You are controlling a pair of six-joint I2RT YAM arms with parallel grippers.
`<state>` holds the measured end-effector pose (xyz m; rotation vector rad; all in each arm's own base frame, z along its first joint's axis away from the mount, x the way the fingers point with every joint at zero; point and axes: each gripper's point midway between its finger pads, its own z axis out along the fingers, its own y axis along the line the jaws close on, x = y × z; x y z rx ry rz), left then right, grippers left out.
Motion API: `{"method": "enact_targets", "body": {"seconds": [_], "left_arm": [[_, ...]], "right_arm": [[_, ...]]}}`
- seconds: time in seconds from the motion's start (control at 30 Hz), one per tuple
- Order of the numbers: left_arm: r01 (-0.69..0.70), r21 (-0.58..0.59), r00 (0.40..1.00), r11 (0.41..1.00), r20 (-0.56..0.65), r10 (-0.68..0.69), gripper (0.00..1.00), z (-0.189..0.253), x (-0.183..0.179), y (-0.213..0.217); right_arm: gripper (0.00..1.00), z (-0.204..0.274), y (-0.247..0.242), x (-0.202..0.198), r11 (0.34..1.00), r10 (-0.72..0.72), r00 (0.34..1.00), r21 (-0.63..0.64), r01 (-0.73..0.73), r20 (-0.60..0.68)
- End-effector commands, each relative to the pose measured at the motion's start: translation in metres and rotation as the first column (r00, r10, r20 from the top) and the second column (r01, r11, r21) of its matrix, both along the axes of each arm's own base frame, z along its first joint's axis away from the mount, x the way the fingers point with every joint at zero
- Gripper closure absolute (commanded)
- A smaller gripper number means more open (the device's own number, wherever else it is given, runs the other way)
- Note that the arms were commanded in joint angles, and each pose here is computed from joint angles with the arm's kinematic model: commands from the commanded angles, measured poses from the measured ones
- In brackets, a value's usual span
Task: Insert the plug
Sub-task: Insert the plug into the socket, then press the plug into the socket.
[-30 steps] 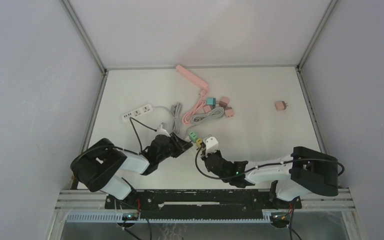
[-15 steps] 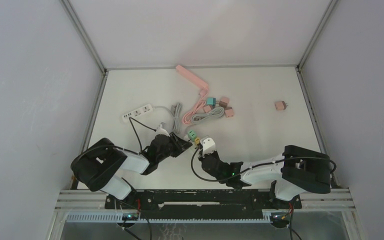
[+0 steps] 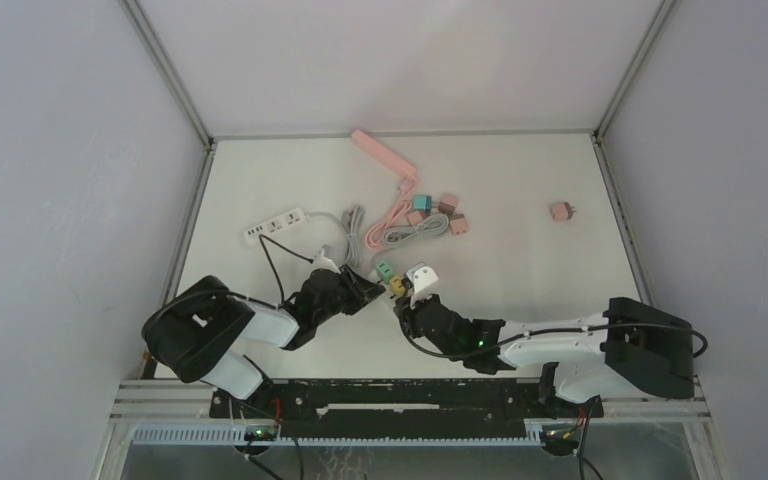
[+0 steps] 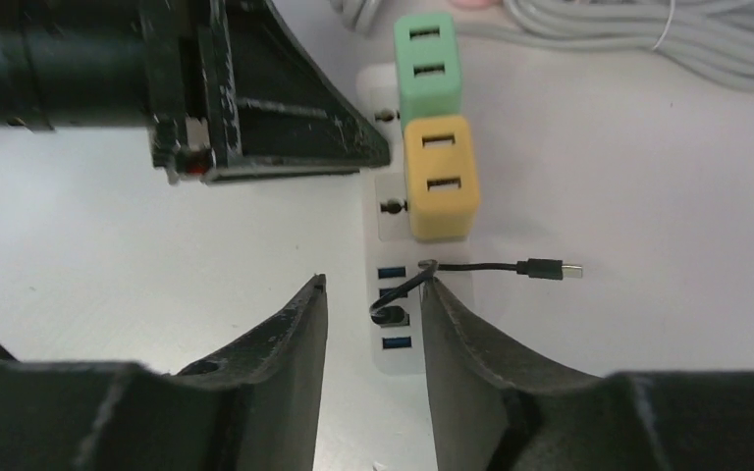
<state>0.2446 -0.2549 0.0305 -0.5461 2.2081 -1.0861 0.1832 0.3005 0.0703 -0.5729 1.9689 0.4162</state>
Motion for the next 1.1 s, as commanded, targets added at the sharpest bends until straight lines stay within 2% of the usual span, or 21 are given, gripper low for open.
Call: {"method": "enact_targets", "body": {"seconds": [0.0, 0.33, 0.67, 1.07], "left_arm": [[0.008, -0.044, 0.999, 0.999, 0.035, -0.007, 0.64, 0.018, 0.012, -0.013], [0.014, -0.047, 0.999, 0.999, 0.033, -0.013, 0.64, 0.018, 0.012, -0.015], [0.016, -0.047, 0.999, 0.999, 0.032, -0.014, 0.64, 0.018, 0.012, -0.015], [0.027, -0.051, 0.999, 0.998, 0.032, -0.025, 0.64, 0.019, 0.014, -0.019]], "right_arm": [[0.53, 0.028, 0.003, 0.005, 0.996, 0.012, 1.000, 0.089, -0.013, 0.015], [0.55, 0.012, -0.003, 0.004, 0.999, -0.001, 0.999, 0.047, 0.004, -0.053], [0.65, -0.004, -0.005, 0.004, 1.000, -0.007, 0.997, 0.006, 0.007, -0.072], [0.87, -0.012, -0.004, 0.007, 1.000, -0.005, 0.997, -0.031, 0.002, -0.075]]}}
